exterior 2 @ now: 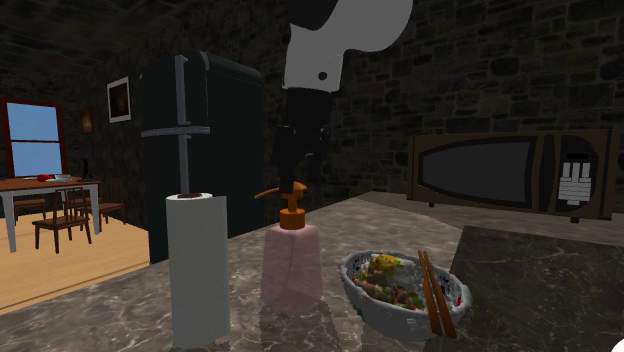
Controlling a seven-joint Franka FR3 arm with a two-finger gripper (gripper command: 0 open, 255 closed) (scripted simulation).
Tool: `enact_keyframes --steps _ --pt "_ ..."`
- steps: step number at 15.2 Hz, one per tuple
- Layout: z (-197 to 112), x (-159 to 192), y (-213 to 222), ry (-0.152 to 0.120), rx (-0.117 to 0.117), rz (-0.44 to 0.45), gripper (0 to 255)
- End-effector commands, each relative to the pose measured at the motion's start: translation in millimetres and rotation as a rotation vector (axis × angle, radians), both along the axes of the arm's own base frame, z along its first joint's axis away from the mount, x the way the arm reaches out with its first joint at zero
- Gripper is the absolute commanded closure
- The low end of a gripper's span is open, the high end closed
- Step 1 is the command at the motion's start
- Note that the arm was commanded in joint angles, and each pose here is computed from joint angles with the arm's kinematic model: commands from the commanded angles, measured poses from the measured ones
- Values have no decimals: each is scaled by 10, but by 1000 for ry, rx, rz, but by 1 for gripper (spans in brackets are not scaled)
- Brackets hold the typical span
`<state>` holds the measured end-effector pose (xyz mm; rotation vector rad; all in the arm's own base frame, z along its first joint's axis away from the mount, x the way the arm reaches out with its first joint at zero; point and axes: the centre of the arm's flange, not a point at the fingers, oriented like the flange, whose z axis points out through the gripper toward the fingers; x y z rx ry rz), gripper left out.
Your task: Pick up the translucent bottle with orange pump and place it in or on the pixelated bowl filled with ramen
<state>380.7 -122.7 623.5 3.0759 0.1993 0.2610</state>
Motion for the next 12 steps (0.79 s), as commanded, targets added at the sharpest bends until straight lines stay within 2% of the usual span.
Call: enact_keyframes --steps 1,4,12 --pt "-90 17 -8 -1 -1 0 0" --pt "-276 49 -15 -1 -1 0 0" --pt "-276 49 -15 -1 -1 0 0"
